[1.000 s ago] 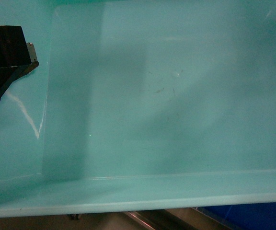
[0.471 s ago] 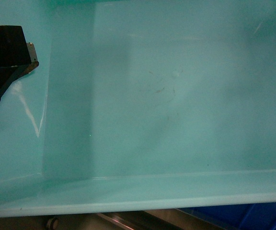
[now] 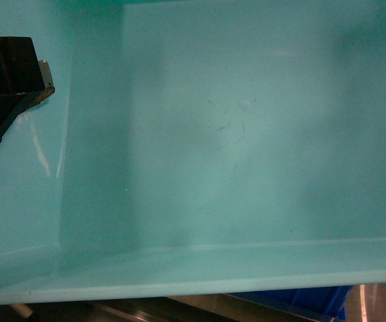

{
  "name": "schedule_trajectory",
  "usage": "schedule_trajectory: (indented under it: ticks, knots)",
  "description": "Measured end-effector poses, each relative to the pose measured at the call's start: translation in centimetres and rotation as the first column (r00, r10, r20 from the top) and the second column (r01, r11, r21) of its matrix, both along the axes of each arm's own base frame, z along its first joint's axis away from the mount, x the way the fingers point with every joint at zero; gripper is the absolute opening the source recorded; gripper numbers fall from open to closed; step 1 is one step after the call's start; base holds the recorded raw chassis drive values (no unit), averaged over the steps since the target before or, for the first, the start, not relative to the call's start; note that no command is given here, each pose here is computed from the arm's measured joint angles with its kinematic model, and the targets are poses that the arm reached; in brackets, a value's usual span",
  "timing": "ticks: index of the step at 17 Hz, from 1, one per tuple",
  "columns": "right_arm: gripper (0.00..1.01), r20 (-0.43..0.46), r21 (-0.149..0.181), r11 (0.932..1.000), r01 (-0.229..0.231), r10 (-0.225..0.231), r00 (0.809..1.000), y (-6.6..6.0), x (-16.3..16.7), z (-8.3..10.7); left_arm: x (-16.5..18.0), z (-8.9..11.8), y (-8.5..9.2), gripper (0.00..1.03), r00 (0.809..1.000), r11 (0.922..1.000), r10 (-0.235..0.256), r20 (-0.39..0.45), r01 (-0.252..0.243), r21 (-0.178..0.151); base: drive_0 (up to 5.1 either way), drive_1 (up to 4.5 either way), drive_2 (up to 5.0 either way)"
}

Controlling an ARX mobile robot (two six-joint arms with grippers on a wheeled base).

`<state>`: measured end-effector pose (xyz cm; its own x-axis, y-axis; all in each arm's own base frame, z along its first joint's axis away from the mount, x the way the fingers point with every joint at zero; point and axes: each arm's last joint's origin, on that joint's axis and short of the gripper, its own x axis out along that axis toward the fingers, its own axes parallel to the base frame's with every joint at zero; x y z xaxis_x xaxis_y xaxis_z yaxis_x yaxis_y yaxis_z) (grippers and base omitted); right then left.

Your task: Stack blue boxes stably on right

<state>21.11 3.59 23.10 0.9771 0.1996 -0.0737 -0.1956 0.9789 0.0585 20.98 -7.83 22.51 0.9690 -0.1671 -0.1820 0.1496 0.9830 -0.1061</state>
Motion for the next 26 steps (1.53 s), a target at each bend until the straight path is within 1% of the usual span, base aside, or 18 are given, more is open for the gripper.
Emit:
schedule_trajectory:
  ticks: [24, 26]
  knots:
    - [0.07, 0.000, 0.000, 1.0000, 0.000, 0.000, 1.000, 0.00, -0.01, 0.01, 0.01, -0.02, -0.01, 0.06, 1.000, 1.0000, 0.000, -0.001, 0.000, 0.001, -1.6, -1.59, -1.6]
    - [0.07, 0.000, 0.000, 1.0000, 0.000, 0.000, 1.000, 0.00, -0.01, 0.01, 0.00, 0.00, -0.02, 0.06, 1.000, 1.0000, -0.001, 0.000, 0.001, 0.000, 0.5, 0.52, 0.5]
